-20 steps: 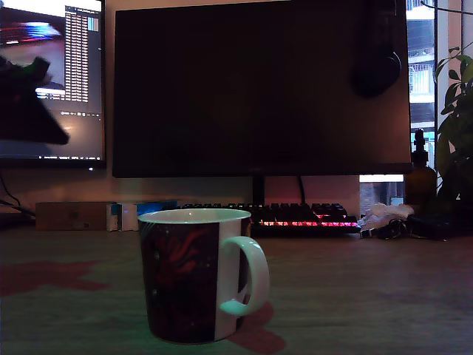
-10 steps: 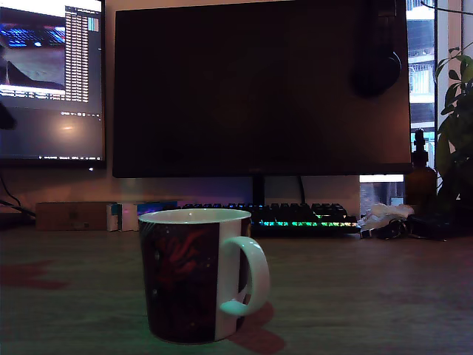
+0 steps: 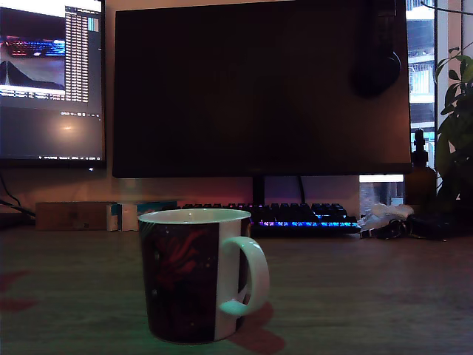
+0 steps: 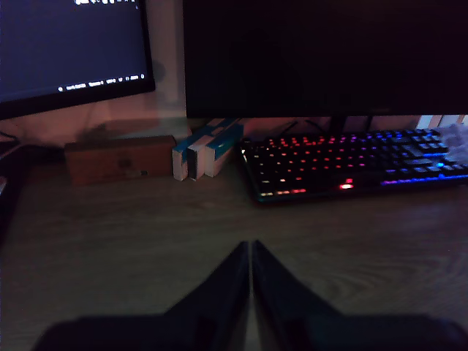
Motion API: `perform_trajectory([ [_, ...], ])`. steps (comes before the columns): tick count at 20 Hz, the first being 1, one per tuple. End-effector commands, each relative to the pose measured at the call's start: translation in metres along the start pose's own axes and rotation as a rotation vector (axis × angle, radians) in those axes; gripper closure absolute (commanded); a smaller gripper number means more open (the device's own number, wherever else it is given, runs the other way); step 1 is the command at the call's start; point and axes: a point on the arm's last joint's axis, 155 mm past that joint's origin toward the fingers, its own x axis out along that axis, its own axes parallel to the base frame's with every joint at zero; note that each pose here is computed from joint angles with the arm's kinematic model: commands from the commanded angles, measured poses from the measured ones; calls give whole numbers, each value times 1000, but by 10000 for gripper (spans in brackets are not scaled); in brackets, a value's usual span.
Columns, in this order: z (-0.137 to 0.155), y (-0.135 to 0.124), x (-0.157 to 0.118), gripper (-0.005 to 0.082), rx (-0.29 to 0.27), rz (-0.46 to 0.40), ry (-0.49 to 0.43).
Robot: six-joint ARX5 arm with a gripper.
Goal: Pick up the coffee capsules on the table and drop them inside the coffee cup
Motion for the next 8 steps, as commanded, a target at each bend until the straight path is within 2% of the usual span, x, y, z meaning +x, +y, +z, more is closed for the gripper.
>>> perform_trajectory([
  [1, 6, 1, -10, 792, 2, 22, -44],
  [4, 25, 2, -26, 792, 9, 51, -136],
  [8, 33, 0, -34, 792, 20, 50, -176],
])
